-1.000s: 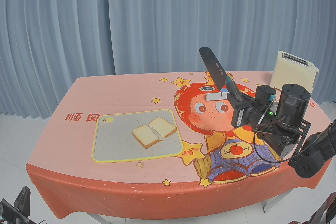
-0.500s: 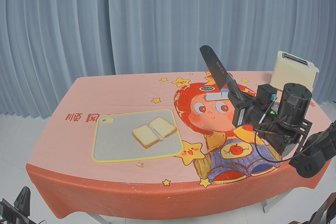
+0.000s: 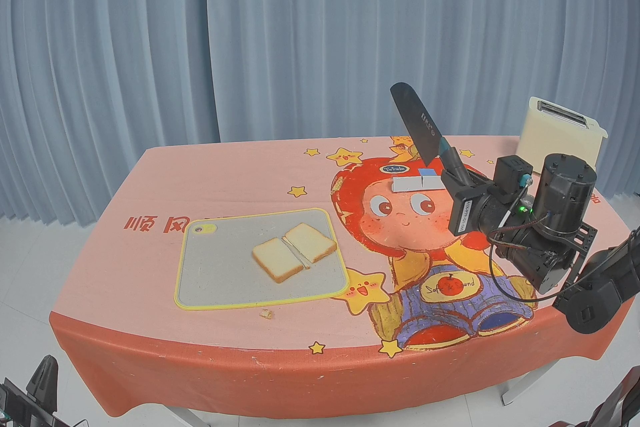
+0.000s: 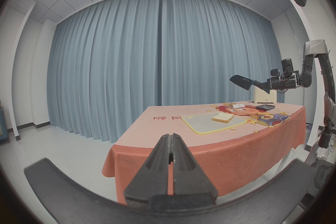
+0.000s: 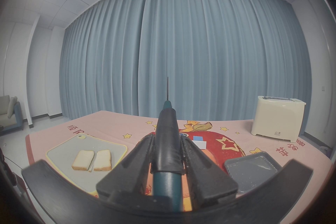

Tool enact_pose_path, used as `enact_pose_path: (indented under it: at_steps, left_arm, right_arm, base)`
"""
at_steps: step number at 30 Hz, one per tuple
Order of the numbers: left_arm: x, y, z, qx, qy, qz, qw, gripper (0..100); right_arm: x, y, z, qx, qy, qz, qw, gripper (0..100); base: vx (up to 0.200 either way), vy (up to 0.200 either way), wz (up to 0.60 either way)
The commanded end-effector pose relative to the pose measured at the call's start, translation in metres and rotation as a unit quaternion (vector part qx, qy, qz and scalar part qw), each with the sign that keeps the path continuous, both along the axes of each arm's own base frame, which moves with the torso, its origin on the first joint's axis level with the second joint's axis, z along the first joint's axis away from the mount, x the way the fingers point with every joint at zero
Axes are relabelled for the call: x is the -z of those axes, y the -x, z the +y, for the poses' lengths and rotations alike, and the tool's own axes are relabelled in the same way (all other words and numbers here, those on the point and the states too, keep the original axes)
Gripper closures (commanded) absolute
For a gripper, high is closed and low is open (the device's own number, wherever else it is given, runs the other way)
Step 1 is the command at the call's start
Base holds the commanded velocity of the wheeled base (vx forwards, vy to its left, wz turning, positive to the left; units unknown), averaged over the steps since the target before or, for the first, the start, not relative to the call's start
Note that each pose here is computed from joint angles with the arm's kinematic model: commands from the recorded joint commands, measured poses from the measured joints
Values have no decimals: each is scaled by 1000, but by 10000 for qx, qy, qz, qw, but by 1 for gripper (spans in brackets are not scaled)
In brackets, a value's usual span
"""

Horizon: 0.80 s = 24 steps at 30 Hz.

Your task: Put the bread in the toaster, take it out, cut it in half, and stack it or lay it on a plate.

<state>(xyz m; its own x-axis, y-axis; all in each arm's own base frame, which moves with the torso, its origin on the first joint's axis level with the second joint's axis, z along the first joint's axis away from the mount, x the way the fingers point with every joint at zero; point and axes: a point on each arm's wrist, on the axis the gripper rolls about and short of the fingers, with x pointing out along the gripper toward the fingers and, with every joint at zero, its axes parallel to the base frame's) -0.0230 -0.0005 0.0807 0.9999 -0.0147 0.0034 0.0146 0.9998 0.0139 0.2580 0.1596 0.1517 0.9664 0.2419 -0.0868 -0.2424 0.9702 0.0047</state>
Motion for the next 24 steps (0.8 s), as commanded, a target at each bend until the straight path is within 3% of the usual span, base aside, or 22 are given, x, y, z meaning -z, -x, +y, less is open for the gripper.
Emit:
enact_pose_path:
  at_steps: [1, 24]
  left_arm:
    - [5, 0, 0, -4, 0, 17, 10000, 100]
    - [5, 0, 0, -4, 0, 17, 10000, 100]
  right_arm:
    - [5, -2, 2, -2, 35, 59, 10000, 100]
    - [17, -15, 0, 130, 121, 210, 9996, 100]
  base:
    - [0, 0, 0]
    - [0, 0, 0]
